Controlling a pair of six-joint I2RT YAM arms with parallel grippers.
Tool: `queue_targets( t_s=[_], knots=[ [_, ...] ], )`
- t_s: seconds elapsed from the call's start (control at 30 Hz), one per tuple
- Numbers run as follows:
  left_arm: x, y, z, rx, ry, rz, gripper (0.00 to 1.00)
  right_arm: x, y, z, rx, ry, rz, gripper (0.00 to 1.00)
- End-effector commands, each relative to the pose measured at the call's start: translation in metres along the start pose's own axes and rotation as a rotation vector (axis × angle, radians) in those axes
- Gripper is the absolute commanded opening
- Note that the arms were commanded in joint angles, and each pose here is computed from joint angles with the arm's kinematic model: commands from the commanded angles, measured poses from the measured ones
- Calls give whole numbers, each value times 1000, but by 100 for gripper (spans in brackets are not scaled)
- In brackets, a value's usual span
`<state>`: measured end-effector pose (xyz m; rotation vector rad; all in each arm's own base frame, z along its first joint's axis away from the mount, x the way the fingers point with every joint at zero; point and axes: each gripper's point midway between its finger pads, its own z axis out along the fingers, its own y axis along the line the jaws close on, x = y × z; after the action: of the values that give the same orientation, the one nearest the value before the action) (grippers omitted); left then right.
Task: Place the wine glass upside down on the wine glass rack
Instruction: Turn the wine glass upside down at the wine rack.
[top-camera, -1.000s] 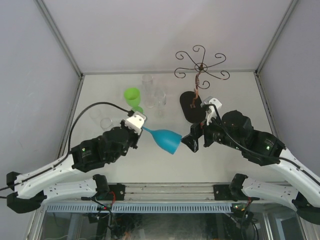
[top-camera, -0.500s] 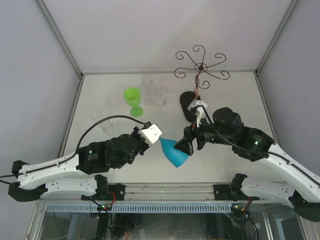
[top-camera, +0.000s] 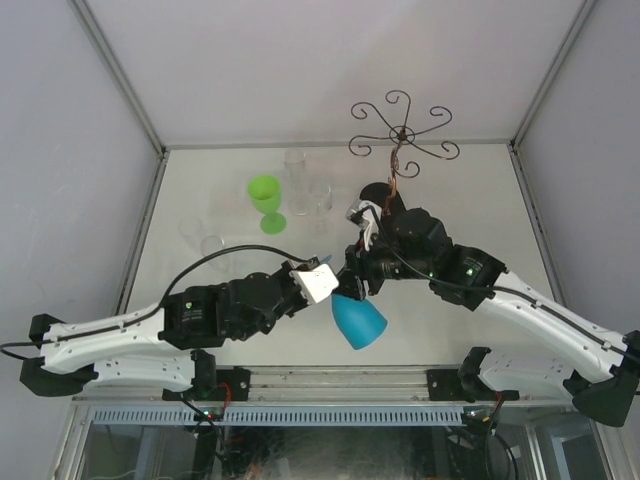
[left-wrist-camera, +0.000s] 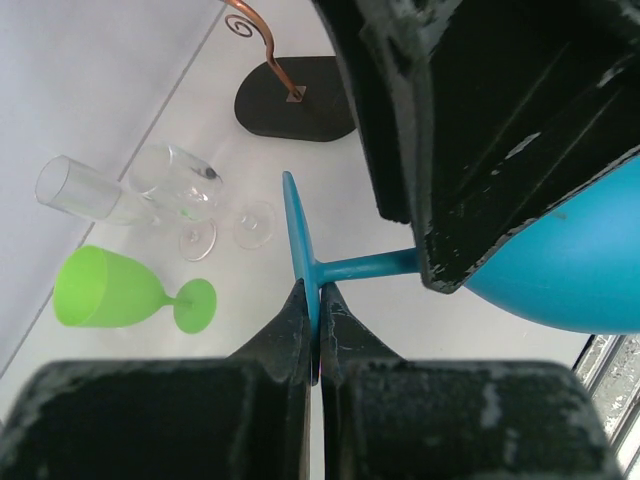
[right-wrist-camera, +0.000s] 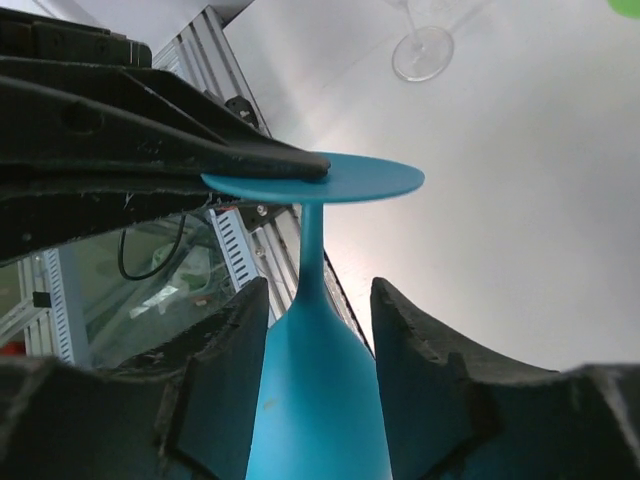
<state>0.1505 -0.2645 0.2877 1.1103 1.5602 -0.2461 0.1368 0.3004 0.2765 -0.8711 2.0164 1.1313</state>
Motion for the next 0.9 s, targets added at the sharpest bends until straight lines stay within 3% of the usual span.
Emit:
queue_targets(
  t_s=[0.0, 0.23, 0.87],
  knots=[
    [-41, 14, -11, -19, -111, -32, 0, -17, 9, 7, -54, -57, -12, 43],
    [-41, 16, -13, -36, -108, -25, 0, -15, 4, 13, -38, -49, 1, 34],
    [-35, 27, -17, -99, -89, -20, 0, -5, 7, 26, -42, -100, -4, 32]
  ],
)
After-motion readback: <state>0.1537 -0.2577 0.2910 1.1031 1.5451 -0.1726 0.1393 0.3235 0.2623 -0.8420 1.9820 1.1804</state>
